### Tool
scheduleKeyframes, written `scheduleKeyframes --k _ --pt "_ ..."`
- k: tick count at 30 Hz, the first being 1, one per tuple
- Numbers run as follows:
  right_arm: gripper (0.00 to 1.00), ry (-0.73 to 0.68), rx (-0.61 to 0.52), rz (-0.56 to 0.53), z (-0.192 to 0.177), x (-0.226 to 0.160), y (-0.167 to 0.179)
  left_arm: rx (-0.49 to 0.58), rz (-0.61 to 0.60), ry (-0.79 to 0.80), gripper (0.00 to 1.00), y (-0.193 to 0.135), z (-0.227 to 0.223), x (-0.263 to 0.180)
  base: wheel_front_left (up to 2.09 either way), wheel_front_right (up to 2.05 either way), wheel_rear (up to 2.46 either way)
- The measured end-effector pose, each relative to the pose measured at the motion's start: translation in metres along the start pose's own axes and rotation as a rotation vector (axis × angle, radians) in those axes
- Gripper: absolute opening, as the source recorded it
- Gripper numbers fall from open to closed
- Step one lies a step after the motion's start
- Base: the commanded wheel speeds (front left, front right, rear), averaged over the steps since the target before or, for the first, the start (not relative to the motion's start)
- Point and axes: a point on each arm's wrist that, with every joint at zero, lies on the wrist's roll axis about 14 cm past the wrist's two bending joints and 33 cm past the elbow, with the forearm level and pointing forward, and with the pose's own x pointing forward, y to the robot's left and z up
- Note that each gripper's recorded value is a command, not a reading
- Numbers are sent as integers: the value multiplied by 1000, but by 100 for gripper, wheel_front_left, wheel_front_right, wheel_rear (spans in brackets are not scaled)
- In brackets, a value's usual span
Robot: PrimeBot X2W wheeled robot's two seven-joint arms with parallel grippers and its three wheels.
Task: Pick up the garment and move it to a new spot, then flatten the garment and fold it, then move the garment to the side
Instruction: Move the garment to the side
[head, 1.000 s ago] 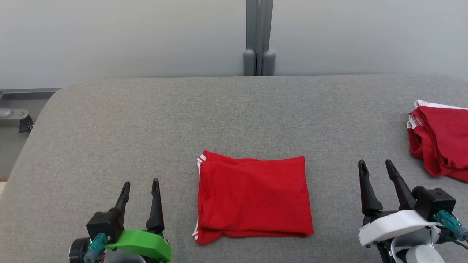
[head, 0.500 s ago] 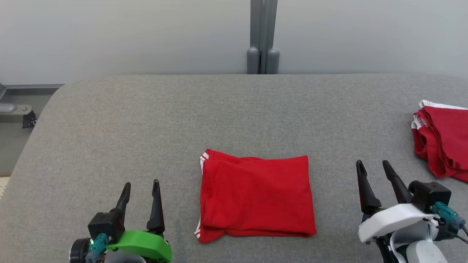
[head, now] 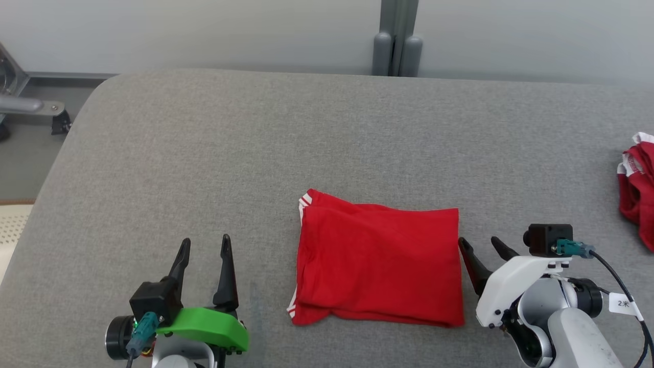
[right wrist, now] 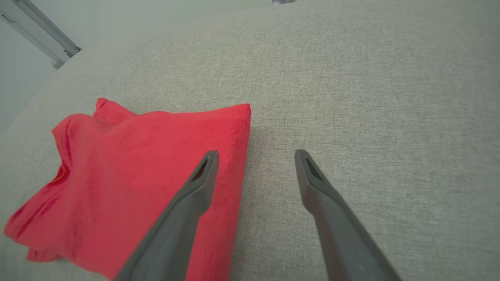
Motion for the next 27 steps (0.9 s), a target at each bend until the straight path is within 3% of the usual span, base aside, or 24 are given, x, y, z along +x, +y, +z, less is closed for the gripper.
scheduleKeyframes --k 6,13,14,15,16,22,27 --pt "100 182 10 32 -42 19 5 -6 57 14 100 16 -5 -2 0 0 0" --pt "99 248 14 100 -58 32 27 -1 115 19 100 34 -6 -9 0 0 0" --pt "47 251 11 106 -59 32 29 -1 120 17 100 35 -6 -10 0 0 0" --pt "27 253 8 110 -59 33 30 -1 121 17 100 36 -6 -10 0 0 0" --pt "0 254 9 116 -60 32 32 0 119 17 100 35 -6 -9 0 0 0" --pt "0 221 13 105 -52 28 26 7 62 24 100 20 -9 -2 0 0 0" --pt "0 163 -10 32 -33 15 -9 13 -18 38 100 -4 -15 10 0 0 0"
